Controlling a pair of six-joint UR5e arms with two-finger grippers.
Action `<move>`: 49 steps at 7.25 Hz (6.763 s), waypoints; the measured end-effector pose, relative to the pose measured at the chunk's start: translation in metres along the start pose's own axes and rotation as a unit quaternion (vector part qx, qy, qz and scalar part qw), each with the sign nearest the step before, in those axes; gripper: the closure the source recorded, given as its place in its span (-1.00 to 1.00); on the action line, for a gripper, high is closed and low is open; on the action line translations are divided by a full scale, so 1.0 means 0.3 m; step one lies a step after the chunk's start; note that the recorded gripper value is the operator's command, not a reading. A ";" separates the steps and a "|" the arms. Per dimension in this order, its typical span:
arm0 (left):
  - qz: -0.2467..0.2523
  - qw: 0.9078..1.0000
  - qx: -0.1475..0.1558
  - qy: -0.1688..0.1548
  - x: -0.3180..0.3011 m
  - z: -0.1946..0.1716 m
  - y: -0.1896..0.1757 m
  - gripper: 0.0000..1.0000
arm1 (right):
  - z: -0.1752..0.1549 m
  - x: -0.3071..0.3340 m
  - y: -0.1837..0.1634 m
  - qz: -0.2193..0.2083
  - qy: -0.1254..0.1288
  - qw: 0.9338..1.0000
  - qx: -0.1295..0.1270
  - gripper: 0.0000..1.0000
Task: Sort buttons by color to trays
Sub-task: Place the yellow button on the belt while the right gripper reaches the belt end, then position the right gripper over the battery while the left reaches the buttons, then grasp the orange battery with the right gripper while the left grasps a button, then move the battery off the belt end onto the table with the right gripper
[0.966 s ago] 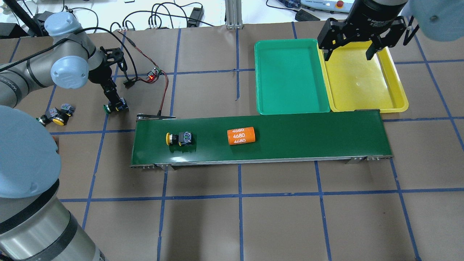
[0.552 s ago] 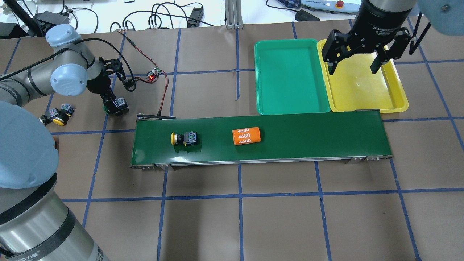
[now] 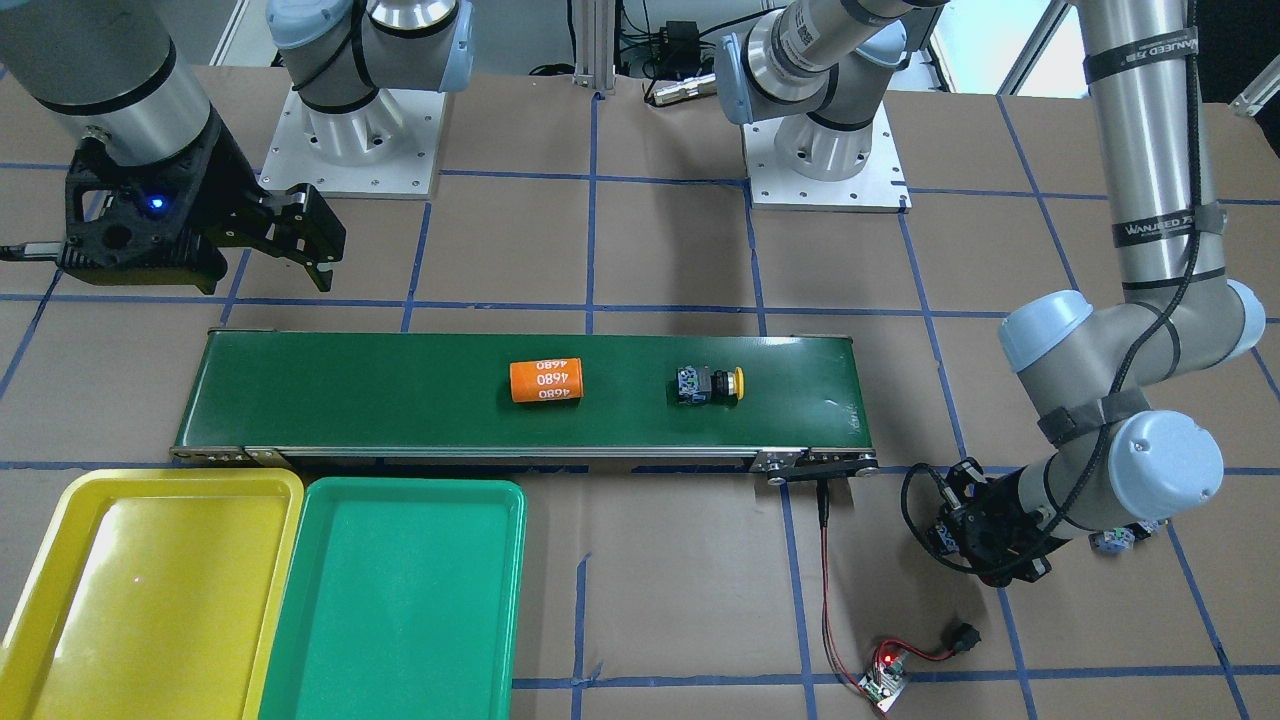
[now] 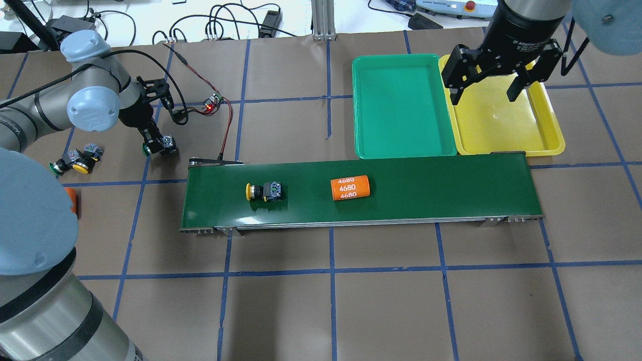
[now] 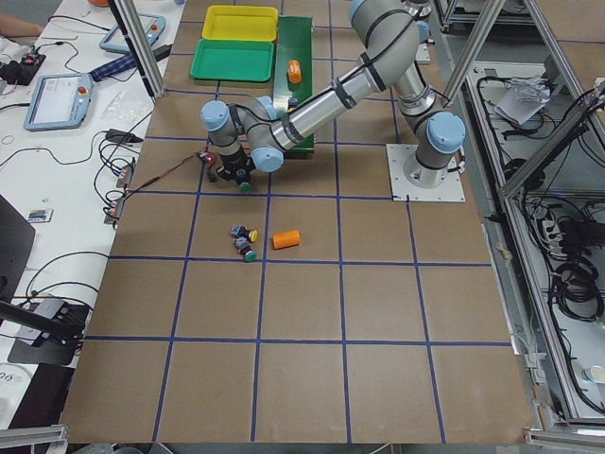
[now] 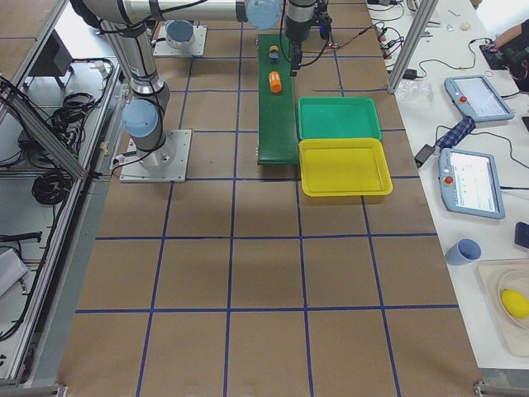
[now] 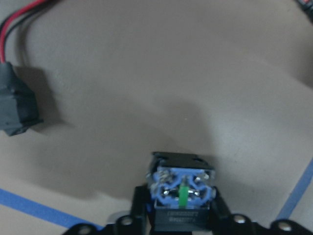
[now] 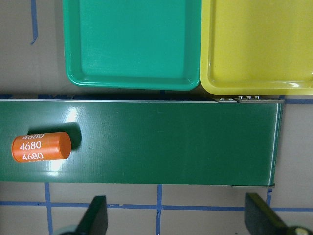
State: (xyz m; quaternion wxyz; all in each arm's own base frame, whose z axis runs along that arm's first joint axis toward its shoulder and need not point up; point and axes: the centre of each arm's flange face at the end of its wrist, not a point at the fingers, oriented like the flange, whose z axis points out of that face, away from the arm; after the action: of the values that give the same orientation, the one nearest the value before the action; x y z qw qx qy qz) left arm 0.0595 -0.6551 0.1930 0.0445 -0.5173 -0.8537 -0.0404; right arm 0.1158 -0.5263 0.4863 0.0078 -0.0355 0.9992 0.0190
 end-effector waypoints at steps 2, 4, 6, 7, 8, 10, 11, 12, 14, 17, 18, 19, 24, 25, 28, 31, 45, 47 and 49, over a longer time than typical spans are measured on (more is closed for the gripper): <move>0.012 1.000 0.003 -0.007 0.115 -0.018 0.018 1.00 | 0.085 0.001 0.001 -0.093 -0.007 0.995 -0.019 -1.00; 0.050 0.998 0.013 -0.032 0.208 -0.133 0.029 1.00 | 0.206 0.011 0.001 -0.219 -0.010 0.976 -0.018 -1.00; 0.104 0.993 0.046 -0.031 0.412 -0.202 -0.045 1.00 | 0.314 0.021 0.029 -0.355 0.002 0.935 0.005 -1.00; 0.136 0.989 0.051 -0.033 0.545 -0.224 -0.121 1.00 | 0.352 0.022 0.055 -0.416 0.009 0.909 0.012 -1.00; 0.170 0.983 0.049 -0.036 0.669 -0.238 -0.204 1.00 | 0.382 0.021 0.086 -0.460 0.013 0.888 0.015 -1.00; 0.217 0.975 0.044 -0.031 0.843 -0.192 -0.315 1.00 | 0.411 0.015 0.124 -0.555 0.020 0.832 0.017 -1.00; 0.224 0.973 0.044 -0.029 0.884 -0.149 -0.326 -0.98 | 0.421 0.015 0.132 -0.586 0.020 0.810 0.015 -1.00; 0.222 0.973 0.044 -0.032 0.905 -0.117 -0.325 -1.00 | 0.432 0.015 0.133 -0.603 0.021 0.797 0.015 -1.00; 0.216 0.974 0.045 -0.044 0.900 -0.122 -0.321 -1.00 | 0.485 0.021 0.140 -0.628 0.030 0.777 0.023 -1.00; 0.131 0.989 0.052 -0.047 0.672 -0.326 -0.153 -1.00 | 0.561 0.042 0.165 -0.662 0.035 0.749 0.026 -1.00; 0.081 0.995 0.053 -0.039 0.533 -0.387 -0.024 -1.00 | 0.579 0.044 0.169 -0.663 0.035 0.747 0.026 -1.00; 0.040 0.997 0.054 -0.034 0.411 -0.417 0.095 -1.00 | 0.597 0.046 0.160 -0.664 0.036 0.746 0.026 -0.98; -0.114 0.993 0.022 -0.008 -0.054 -0.297 0.483 -1.00 | 0.695 0.052 0.133 -0.689 0.034 0.724 -0.006 -1.00; -0.100 0.995 0.010 -0.007 -0.128 -0.273 0.617 -1.00 | 0.704 0.053 0.131 -0.692 0.033 0.721 -0.010 -1.00; -0.043 0.999 0.004 -0.013 -0.293 -0.202 0.829 -1.00 | 0.713 0.051 0.127 -0.695 0.029 0.718 -0.010 -1.00; -0.031 0.999 0.003 -0.012 -0.394 -0.115 0.834 -1.00 | 0.723 0.050 0.125 -0.695 0.025 0.718 -0.011 -1.00; 0.001 1.000 -0.001 0.014 -0.356 0.019 0.820 -1.00 | 0.729 0.049 0.123 -0.695 0.023 0.718 -0.011 -1.00; -0.001 1.000 -0.001 0.008 -0.360 0.028 0.832 -0.45 | 0.729 0.049 0.124 -0.695 0.023 0.718 -0.011 -1.00; 0.001 1.000 -0.003 0.003 -0.363 0.027 0.841 0.48 | 0.733 0.049 0.123 -0.695 0.022 0.719 -0.012 -1.00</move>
State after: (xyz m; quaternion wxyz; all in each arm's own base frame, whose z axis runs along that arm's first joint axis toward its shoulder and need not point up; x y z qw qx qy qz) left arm 0.3332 -0.6334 0.1778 0.0454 -0.5184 -0.8528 -0.0442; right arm 0.1015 -0.4820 0.2677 -0.0033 -0.7202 0.6935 0.0194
